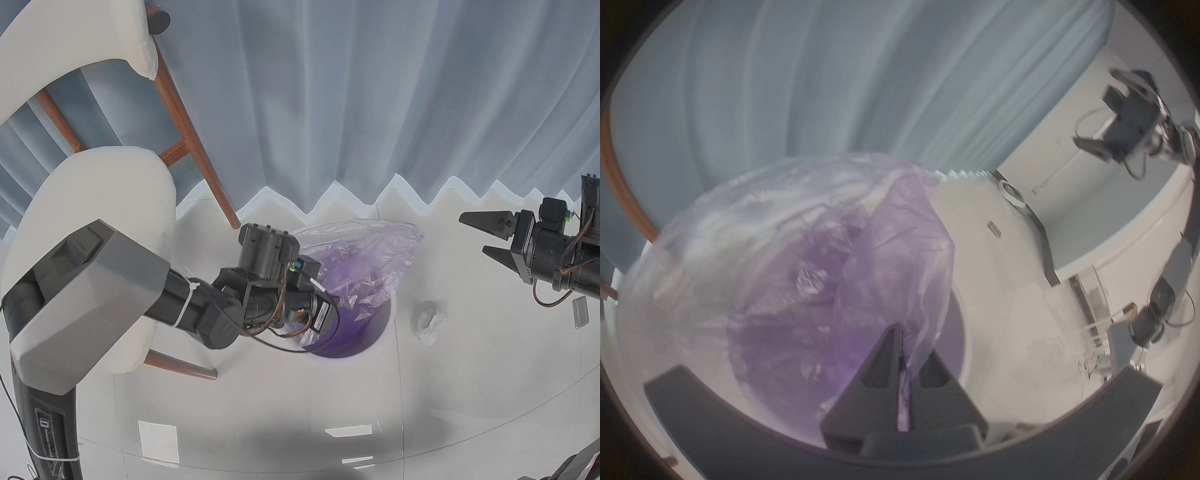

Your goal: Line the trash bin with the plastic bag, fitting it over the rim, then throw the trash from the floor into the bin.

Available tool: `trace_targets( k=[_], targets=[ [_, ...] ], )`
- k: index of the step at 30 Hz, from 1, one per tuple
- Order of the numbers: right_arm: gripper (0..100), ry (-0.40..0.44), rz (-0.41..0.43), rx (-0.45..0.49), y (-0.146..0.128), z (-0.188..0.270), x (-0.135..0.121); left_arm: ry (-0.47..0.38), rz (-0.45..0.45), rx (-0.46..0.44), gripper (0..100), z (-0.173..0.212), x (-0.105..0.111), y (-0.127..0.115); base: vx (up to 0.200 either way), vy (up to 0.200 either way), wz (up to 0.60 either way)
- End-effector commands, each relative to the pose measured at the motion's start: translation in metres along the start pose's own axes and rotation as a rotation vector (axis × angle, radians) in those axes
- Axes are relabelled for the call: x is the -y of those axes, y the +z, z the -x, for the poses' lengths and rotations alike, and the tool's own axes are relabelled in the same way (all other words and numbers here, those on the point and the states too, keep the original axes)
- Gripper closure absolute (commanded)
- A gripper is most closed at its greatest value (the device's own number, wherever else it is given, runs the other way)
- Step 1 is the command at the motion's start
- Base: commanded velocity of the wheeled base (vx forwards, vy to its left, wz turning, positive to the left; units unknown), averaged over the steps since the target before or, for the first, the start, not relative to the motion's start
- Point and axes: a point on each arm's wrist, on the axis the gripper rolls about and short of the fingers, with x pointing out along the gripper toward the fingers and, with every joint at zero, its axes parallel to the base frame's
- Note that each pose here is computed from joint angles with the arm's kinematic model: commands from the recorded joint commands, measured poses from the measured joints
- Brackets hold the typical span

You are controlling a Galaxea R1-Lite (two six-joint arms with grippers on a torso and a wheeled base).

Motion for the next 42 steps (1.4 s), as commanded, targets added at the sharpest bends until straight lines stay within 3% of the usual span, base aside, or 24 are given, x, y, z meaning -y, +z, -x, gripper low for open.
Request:
trace_targets(
  k=[1,5,11,15,18,25,34,35,42],
  targets=[
    [0,-0.022,-0.009,-0.033,-0.011,0.002,0.008,-0.147,-0.142,-0.067,100,0.044,0.049,-0.033,0.0,0.0,0.0],
    [0,-0.044,-0.02,-0.055,-0.01,-0.012,0.013,-0.238,-0.223,-0.096,100,0.053,0.068,-0.056,0.0,0.0,0.0],
    [0,-0.071,-0.009,-0.076,-0.007,-0.033,0.019,-0.362,-0.276,-0.115,100,0.065,0.084,-0.072,0.0,0.0,0.0],
    [0,-0.083,0.041,-0.093,-0.004,-0.047,0.023,-0.36,-0.286,-0.125,100,0.06,0.082,-0.076,0.0,0.0,0.0],
    [0,-0.15,0.139,-0.175,-0.016,-0.066,0.044,-0.36,-0.283,-0.138,100,0.047,0.08,-0.081,0.0,0.0,0.0],
    [0,-0.18,0.28,-0.222,-0.017,-0.1,0.069,-0.352,-0.278,-0.151,100,0.037,0.077,-0.085,0.0,0.0,0.0],
    [0,-0.169,0.298,-0.241,-0.021,-0.124,0.075,-0.335,-0.279,-0.158,100,0.024,0.077,-0.088,0.0,0.0,0.0],
    [100,-0.175,0.297,-0.253,-0.024,-0.128,0.08,-0.337,-0.282,-0.154,100,0.022,0.077,-0.087,0.0,0.0,0.0],
    [100,-0.185,0.292,-0.226,-0.029,-0.15,0.102,-0.331,-0.297,-0.163,100,0.007,0.086,-0.09,0.0,0.0,0.0]
  ],
)
